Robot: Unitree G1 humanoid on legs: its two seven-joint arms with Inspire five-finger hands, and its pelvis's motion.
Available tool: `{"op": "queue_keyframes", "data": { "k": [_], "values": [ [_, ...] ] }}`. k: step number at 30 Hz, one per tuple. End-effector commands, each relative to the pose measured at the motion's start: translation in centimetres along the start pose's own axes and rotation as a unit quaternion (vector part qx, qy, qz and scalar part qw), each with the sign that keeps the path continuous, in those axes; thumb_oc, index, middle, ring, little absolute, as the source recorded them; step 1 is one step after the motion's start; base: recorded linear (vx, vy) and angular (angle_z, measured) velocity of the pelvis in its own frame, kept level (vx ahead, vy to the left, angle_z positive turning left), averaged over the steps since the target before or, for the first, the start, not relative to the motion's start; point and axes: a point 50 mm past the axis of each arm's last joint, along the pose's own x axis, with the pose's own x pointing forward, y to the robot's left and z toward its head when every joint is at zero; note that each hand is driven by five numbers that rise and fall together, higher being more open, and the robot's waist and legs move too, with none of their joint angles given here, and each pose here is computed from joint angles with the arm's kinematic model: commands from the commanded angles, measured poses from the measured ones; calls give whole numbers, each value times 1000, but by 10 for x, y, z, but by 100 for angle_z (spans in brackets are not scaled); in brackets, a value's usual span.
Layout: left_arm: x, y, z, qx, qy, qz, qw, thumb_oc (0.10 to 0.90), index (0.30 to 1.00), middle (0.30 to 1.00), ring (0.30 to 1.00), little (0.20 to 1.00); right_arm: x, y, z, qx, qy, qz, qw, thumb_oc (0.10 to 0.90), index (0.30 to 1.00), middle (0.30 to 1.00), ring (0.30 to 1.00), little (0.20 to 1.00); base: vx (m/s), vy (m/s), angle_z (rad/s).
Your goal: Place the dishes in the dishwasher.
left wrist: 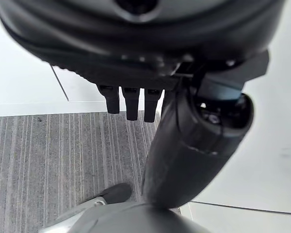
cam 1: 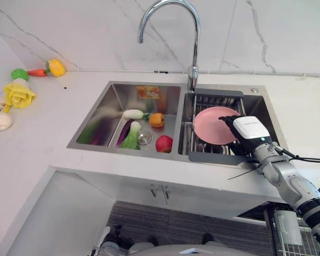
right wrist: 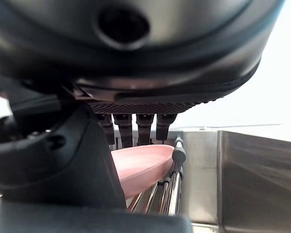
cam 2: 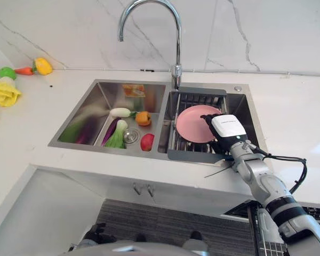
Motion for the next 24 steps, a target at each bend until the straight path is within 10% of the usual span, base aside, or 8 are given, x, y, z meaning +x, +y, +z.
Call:
{"op": "queue_keyframes", "data": {
  "k": [1, 9, 14, 24],
  "values": [
    [-1, -6, -10, 67, 17, -6, 998, 800, 900, 900, 900, 900, 25, -68, 0, -12, -2, -205, 979, 800, 900, 900, 900, 900, 0, 0, 0],
    [-2, -6, -12, 66, 21, 2, 998, 800, 900, 900, 900, 900, 21, -68, 3, 27, 8, -241, 970, 800, 900, 900, 900, 900, -2, 0, 2],
    [-1, -1, -16, 52, 30, -16, 998, 800, 900, 900, 900, 900, 24, -53, 1, 163, -2, -86, 983, 800, 900, 900, 900, 900, -3, -7, 4],
    [-1, 0, -22, 48, 37, -29, 998, 800, 900, 900, 900, 900, 25, -95, -16, 102, -30, -81, 991, 800, 900, 900, 900, 900, -1, -5, 3]
  ]
}}
